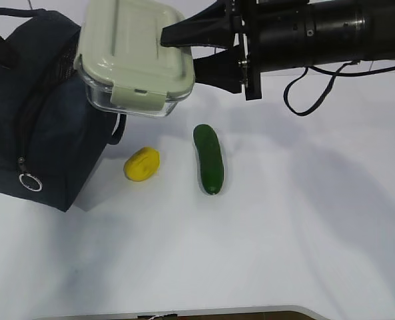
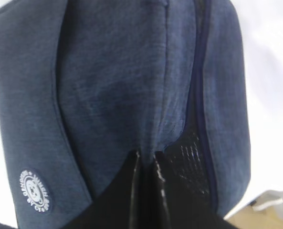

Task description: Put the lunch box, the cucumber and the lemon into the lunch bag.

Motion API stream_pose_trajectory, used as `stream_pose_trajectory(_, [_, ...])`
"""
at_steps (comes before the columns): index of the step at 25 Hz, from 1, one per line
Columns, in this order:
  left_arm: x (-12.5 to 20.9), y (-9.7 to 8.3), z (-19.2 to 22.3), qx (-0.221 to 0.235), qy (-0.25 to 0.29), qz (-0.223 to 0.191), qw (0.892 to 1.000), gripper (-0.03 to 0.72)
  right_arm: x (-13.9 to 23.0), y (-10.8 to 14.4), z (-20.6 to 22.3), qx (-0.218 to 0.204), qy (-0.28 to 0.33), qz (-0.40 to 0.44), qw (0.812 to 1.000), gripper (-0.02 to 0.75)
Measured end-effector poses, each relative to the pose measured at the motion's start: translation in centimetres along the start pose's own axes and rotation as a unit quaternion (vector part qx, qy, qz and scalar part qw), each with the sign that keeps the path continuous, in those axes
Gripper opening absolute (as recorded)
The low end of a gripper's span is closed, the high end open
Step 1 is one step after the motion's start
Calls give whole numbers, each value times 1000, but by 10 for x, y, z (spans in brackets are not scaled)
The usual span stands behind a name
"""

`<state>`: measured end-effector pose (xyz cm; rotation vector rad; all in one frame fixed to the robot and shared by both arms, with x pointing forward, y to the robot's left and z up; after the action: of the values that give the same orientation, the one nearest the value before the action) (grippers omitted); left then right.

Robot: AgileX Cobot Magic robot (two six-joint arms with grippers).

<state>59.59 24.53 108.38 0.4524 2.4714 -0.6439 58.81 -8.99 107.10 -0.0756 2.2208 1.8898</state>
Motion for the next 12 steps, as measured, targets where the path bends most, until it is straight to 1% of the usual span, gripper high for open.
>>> stream_pose_trajectory(3, [2,-5,-2,11,5,6,1000,-8,3,5,7,-13,3,4,1000,390])
stream_pose_trajectory(8, [2,-9,-4,15,6,14,1000,-8,2,10,15,-28,-13,16,999,390])
stream_pose_trajectory(12, [1,-13,-6,18,2,18,1000,-8,3,10,22,-25,-19,19,999,390])
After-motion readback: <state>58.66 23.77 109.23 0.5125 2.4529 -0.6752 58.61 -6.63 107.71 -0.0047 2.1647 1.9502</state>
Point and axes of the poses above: a point on each arm's last joint axis where the gripper is mounted, z pointing out along that axis toward the gripper, y along the wrist's bending axis when the last joint is at zero, x = y × z, the point moved 4 cm from there along z, pointing out along that axis toward the gripper, and after that the axes turned 11 degrees about z, right-handed, at the moved point
